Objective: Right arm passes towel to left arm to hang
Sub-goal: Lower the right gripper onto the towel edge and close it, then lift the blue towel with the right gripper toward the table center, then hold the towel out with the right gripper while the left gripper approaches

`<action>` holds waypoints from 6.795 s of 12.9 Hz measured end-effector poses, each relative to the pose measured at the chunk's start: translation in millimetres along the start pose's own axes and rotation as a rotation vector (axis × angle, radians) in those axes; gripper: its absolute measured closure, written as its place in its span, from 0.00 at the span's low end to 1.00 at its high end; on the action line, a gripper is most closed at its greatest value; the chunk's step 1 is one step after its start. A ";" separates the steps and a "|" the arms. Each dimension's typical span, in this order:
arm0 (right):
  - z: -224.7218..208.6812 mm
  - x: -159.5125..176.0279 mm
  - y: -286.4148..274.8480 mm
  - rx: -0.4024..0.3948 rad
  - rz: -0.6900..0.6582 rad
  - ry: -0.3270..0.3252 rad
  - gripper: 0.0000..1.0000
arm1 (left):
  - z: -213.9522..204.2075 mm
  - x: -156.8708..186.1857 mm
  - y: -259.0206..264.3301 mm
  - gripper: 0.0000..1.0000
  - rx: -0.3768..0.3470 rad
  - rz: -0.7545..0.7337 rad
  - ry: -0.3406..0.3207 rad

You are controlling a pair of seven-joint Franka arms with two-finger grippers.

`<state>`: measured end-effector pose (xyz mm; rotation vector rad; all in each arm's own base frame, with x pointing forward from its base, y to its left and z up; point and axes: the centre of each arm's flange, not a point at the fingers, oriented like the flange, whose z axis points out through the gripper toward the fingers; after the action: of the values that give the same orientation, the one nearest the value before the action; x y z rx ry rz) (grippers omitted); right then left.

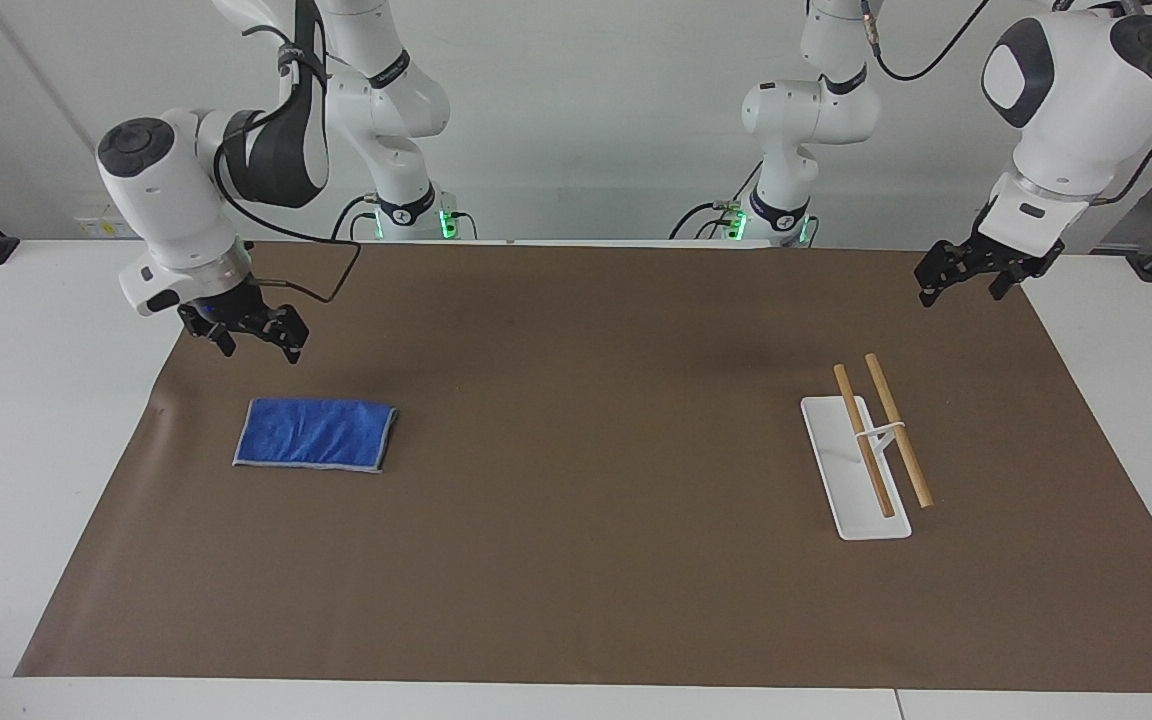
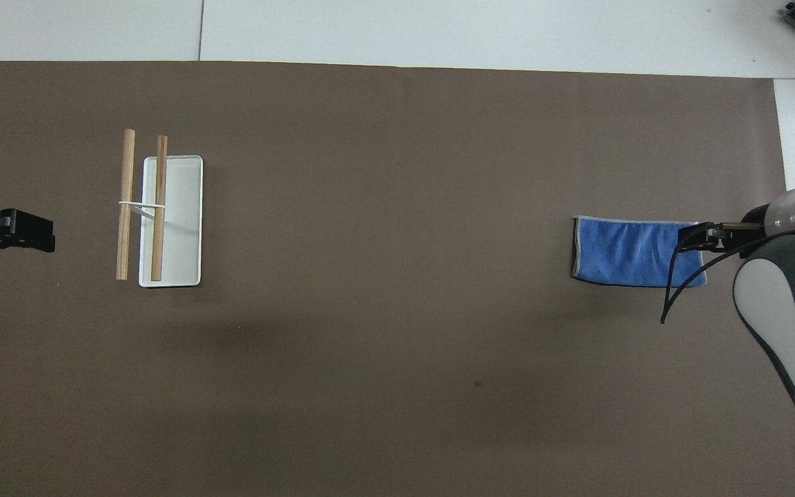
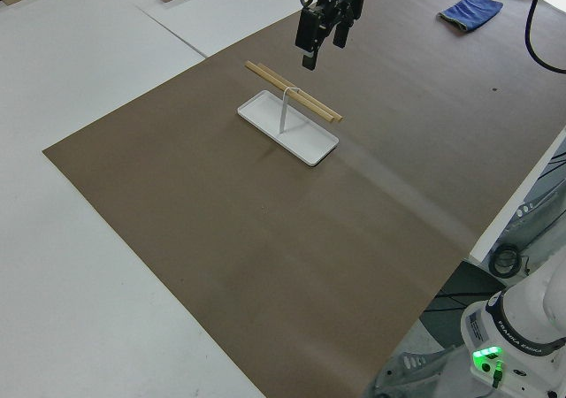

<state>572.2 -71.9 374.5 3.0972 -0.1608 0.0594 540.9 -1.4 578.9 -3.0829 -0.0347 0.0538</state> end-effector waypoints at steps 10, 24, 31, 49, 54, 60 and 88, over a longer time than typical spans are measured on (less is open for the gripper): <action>87.4 -5.1 -9.8 0.006 -0.028 0.001 0.00 | 0.0 0.0 0.0 0.00 0.000 0.000 0.000; 93.1 -7.0 -10.2 0.007 -0.092 0.005 0.58 | 0.0 0.0 0.0 0.00 0.000 0.000 0.000; 85.4 -5.6 -10.7 0.006 -0.092 0.019 0.85 | 0.0 0.0 0.0 0.00 0.000 0.000 0.000; -127.8 1.4 -135.3 0.594 0.181 0.071 0.85 | 0.0 0.0 0.0 0.00 0.000 0.000 0.000; -146.6 -6.6 -188.3 0.834 0.339 -0.022 0.85 | 0.1 -0.1 0.0 0.00 0.000 0.000 -0.001; -163.2 -18.2 -246.3 0.960 0.488 -0.040 0.85 | -15.6 -10.1 47.3 0.00 0.005 0.067 0.029; -168.7 -75.1 -352.6 1.027 0.558 -0.275 0.85 | -19.6 -53.2 282.0 0.00 -0.560 -1.058 0.046</action>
<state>528.1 293.2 526.7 3.8723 -1.4041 -0.3925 494.6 -285.2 583.8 -3.0689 -1.8936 -0.0915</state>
